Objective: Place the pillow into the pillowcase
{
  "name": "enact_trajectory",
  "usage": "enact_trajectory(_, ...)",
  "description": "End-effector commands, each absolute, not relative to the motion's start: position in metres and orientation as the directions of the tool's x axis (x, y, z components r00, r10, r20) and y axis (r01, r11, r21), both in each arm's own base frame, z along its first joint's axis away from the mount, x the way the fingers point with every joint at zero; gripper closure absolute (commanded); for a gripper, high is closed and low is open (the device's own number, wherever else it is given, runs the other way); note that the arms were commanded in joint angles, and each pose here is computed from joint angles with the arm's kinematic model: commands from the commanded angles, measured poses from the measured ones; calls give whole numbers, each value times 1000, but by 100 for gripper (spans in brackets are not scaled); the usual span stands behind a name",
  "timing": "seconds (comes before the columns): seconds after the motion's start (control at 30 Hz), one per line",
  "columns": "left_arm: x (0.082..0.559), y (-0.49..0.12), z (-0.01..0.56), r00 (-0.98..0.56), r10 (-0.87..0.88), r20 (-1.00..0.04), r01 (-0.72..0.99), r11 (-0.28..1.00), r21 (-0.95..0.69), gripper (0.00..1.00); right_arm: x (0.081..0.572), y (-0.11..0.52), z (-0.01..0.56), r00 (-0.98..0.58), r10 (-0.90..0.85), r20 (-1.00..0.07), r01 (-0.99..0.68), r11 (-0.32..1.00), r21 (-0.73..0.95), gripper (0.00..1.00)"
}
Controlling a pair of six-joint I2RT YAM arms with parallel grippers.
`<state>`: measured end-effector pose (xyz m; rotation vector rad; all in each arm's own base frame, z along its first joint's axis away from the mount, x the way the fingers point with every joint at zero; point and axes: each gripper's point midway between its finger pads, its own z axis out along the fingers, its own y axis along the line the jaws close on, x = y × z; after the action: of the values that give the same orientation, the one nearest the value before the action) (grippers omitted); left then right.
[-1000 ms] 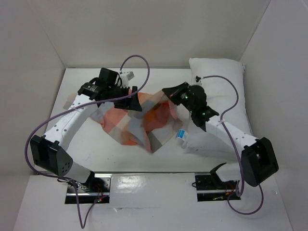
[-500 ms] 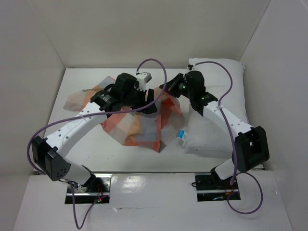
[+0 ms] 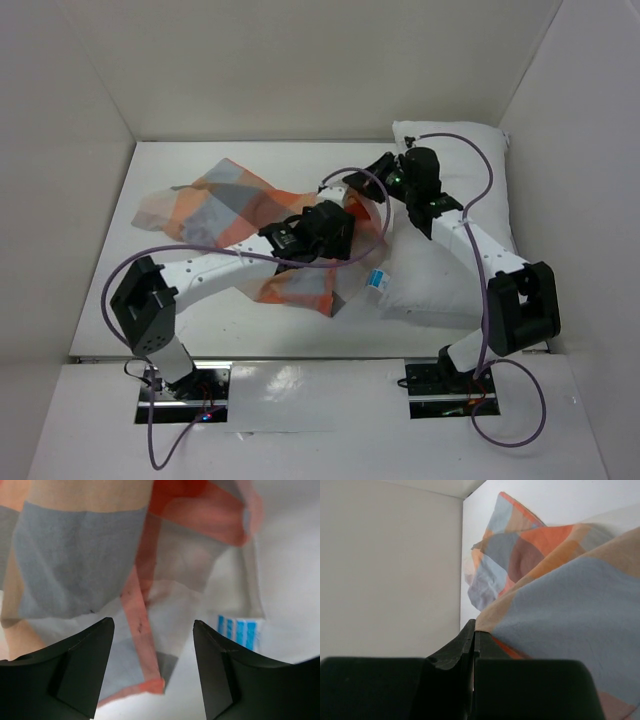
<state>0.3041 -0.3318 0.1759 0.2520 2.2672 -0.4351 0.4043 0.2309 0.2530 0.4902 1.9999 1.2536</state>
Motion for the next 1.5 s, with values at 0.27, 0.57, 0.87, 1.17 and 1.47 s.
enact_trajectory(0.27, 360, -303, 137, -490, 4, -872, -71, 996, 44, 28, 410, 228, 274, -673, 635, -380, -134, 401, 906, 100)
enact_trajectory(0.57, 381, -317, 138, -495, 3, -869, -26, 1000, 17, 31, 411, 225, 277, -671, 644, -368, -132, 384, 914, 100)
enact_trajectory(0.87, 381, -330, 139, -510, -93, -855, 82, 984, -156, 29, 411, 222, 273, -674, 644, -363, -125, 384, 915, 100)
enact_trajectory(1.17, 384, -358, 146, -530, -175, -830, 200, 925, -323, 27, 409, 222, 272, -676, 640, -366, -122, 393, 912, 100)
enact_trajectory(1.47, 379, -366, 146, -544, -130, -829, 265, 911, -317, 0, 407, 223, 271, -682, 633, -366, -128, 389, 912, 100)
